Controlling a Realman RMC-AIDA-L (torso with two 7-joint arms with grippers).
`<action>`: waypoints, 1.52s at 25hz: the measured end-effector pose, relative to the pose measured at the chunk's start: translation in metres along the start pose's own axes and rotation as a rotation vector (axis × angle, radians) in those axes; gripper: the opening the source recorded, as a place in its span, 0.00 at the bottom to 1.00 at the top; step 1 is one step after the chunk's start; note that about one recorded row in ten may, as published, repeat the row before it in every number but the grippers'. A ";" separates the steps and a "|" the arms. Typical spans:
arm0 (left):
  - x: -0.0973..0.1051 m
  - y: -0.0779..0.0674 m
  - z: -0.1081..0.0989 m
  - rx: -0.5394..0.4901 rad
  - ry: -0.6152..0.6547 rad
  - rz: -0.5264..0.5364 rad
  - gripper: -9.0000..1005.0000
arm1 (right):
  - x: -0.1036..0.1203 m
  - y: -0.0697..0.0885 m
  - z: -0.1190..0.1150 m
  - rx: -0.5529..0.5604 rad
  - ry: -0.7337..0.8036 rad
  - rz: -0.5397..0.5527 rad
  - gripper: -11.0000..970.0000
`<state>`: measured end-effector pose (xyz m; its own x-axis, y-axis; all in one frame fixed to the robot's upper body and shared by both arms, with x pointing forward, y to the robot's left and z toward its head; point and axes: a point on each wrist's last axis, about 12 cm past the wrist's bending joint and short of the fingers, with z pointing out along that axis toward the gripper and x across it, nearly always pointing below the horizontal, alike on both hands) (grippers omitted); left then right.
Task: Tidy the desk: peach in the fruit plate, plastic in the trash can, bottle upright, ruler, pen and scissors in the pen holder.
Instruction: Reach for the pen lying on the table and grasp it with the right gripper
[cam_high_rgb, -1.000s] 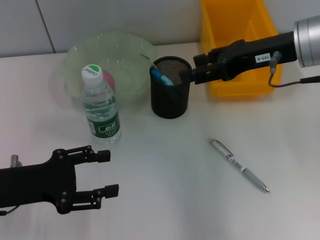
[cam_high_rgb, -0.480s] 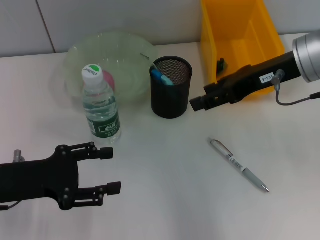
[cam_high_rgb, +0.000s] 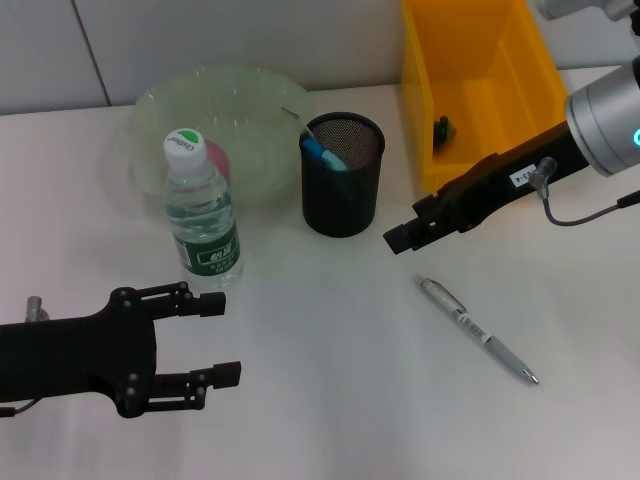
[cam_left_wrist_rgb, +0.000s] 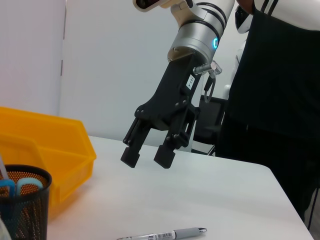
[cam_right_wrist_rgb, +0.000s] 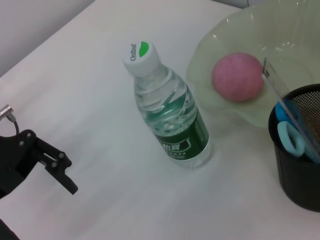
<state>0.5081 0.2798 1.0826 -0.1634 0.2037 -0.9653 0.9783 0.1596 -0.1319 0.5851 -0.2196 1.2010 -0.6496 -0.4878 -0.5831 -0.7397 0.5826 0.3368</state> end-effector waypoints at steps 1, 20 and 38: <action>0.000 0.000 0.000 0.000 0.000 0.000 0.77 | 0.000 0.000 0.000 0.000 0.000 0.000 0.73; 0.000 0.001 0.000 -0.008 0.002 -0.002 0.76 | -0.003 0.001 0.000 -0.003 0.002 -0.007 0.73; 0.002 -0.001 -0.001 -0.009 0.003 -0.012 0.76 | 0.000 0.003 0.008 0.022 0.083 -0.015 0.73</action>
<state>0.5065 0.2809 1.0809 -0.1751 0.2052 -0.9629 0.9752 0.1704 -0.1410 0.5841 -0.2125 1.1966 -0.6515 -0.5484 -0.5243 -0.7460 0.5887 0.3112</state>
